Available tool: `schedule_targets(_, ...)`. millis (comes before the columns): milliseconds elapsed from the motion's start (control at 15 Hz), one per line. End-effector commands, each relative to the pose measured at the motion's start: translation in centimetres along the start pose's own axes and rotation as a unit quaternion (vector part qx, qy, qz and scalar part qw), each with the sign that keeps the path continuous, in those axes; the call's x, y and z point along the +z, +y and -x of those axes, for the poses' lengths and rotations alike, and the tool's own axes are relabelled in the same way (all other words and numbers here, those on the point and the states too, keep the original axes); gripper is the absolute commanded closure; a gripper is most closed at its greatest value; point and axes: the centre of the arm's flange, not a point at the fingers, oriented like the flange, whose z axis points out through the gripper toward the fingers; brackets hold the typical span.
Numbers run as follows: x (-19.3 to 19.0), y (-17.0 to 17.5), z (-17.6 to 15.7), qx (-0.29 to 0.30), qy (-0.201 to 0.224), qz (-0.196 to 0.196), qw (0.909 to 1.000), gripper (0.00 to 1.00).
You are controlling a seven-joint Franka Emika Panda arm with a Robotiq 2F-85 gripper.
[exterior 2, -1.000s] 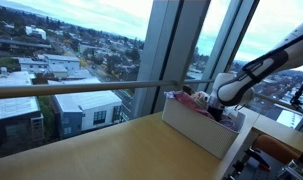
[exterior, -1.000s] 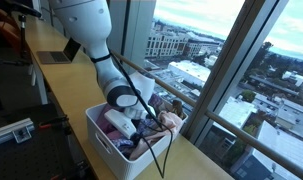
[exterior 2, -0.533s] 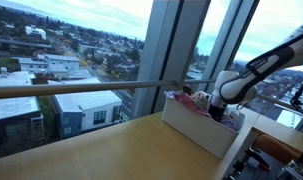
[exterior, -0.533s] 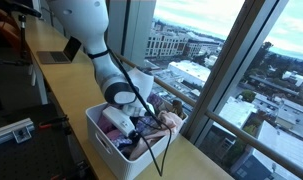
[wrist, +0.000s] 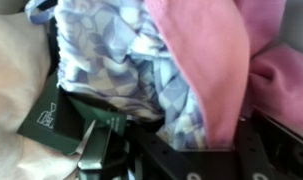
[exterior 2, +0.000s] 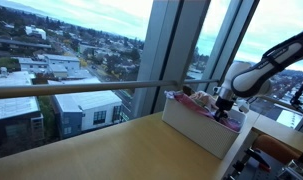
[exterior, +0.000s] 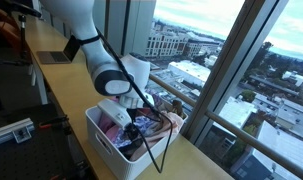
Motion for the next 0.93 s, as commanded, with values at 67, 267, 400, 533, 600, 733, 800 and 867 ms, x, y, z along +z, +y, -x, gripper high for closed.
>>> schedule_targets(67, -8.3, 0.2, 2.7, 0.008, 0.047, 0.025, 0.9986, 1.00)
schedule_targets(267, -15.1, -0.7, 2.4, 0.005, 0.090, 0.047, 0.9949, 1.00)
schedule_targets(400, -19.5, -2.4, 1.7, -0.004, 0.122, 0.063, 0.9905, 1.00)
schedule_targets(533, -23.6, -5.3, 0.9, -0.022, 0.146, 0.074, 0.9863, 1.00)
schedule_targets(600, -25.4, -7.1, 0.6, -0.031, 0.157, 0.076, 0.9842, 1.00)
schedule_targets(733, -28.0, -11.8, -0.2, -0.058, 0.173, 0.079, 0.9801, 1.00)
schedule_targets(800, -29.2, -14.3, -0.5, -0.072, 0.179, 0.080, 0.9779, 1.00)
schedule_targets(867, -30.0, -17.2, -0.9, -0.088, 0.185, 0.084, 0.9751, 1.00)
